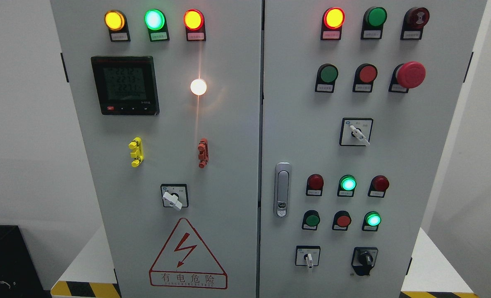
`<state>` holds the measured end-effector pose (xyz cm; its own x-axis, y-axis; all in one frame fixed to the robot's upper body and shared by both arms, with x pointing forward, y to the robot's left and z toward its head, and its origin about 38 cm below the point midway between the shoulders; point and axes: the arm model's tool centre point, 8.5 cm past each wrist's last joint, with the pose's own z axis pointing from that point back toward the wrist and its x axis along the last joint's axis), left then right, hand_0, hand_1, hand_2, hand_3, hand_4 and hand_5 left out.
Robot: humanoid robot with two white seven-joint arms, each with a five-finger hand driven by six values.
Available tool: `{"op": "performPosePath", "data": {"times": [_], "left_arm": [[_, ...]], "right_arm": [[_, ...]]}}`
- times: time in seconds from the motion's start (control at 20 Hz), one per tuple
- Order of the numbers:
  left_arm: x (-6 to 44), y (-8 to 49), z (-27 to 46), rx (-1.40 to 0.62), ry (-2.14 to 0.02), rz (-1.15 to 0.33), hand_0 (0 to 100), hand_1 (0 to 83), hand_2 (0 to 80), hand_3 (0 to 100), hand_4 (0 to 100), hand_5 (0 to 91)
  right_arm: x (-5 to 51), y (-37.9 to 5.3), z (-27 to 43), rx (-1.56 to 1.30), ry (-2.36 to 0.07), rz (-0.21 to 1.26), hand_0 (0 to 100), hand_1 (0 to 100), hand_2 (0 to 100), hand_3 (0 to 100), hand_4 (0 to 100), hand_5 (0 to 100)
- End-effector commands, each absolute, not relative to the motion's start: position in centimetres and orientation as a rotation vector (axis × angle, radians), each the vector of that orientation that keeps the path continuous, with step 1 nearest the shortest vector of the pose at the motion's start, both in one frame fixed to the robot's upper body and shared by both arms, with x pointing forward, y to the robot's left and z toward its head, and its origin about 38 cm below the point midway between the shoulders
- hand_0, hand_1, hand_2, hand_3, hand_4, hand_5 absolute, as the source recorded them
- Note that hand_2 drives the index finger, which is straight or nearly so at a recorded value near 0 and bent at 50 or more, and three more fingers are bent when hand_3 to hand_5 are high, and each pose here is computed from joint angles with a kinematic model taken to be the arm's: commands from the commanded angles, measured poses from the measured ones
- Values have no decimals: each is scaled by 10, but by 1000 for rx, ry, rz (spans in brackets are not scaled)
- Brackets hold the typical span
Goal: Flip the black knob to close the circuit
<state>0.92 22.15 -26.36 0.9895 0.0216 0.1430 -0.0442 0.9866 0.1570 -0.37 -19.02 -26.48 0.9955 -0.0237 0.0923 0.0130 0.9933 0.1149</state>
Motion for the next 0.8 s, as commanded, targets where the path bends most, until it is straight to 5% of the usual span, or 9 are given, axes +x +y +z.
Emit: {"op": "performPosePath", "data": {"times": [0.0, 0.75], "left_arm": [[9, 221, -264, 160, -142, 33, 120, 556, 0, 0, 0, 0], [9, 221, -264, 160, -142, 33, 120, 556, 0, 0, 0, 0]], "right_arm": [[-4, -190, -265, 114, -93, -19, 0, 84, 0, 0, 0, 0], [19, -190, -264, 106, -149, 105, 0, 85, 0, 0, 0, 0]]}}
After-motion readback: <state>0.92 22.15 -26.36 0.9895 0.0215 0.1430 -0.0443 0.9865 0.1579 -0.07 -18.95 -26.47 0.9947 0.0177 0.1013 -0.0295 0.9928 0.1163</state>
